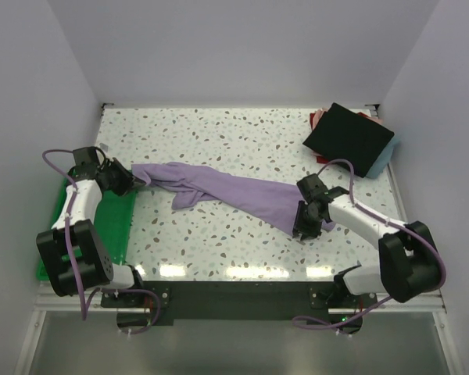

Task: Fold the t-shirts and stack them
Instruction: Flatten the tshirt out

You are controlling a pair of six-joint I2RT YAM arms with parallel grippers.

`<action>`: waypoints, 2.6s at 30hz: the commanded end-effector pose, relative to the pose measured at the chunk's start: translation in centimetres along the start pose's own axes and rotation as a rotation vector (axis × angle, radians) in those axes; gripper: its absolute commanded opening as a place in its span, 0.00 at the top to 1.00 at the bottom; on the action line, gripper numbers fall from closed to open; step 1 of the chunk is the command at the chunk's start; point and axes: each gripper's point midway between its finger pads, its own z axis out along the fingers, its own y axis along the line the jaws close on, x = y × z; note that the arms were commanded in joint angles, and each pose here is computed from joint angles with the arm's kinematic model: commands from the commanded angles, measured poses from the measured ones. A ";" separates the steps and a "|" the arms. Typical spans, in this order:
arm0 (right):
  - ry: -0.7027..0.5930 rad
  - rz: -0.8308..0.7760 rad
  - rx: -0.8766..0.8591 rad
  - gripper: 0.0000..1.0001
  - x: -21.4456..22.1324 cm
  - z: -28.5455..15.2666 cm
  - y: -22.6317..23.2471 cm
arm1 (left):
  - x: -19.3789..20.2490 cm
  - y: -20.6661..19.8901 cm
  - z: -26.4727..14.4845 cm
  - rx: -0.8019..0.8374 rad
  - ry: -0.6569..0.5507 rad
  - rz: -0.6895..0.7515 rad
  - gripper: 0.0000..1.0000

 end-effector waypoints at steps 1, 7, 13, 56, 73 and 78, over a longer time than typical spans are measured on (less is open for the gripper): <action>-0.080 0.024 0.001 0.67 -2.2 0.4 1.2 | -0.1 -0.7 -0.4 0.027 -0.013 0.042 1.00; -0.093 0.025 0.046 0.66 -2.5 1.7 0.6 | -0.1 -0.5 -0.3 0.023 -0.012 0.041 1.00; -0.076 0.038 0.023 0.68 -2.9 2.6 1.7 | -0.3 -0.6 -0.2 0.021 -0.011 0.041 1.00; -0.755 -0.101 -0.338 1.00 -25.7 -31.8 17.0 | -20.1 -31.1 -11.9 0.468 -0.470 0.236 1.00; -1.476 0.022 -0.539 1.00 -19.3 -54.1 7.4 | -16.1 -35.4 -45.1 0.889 -1.156 0.299 1.00; -1.652 0.083 -0.526 1.00 -16.4 -59.5 3.2 | -13.2 -36.9 -51.7 0.987 -1.295 0.331 1.00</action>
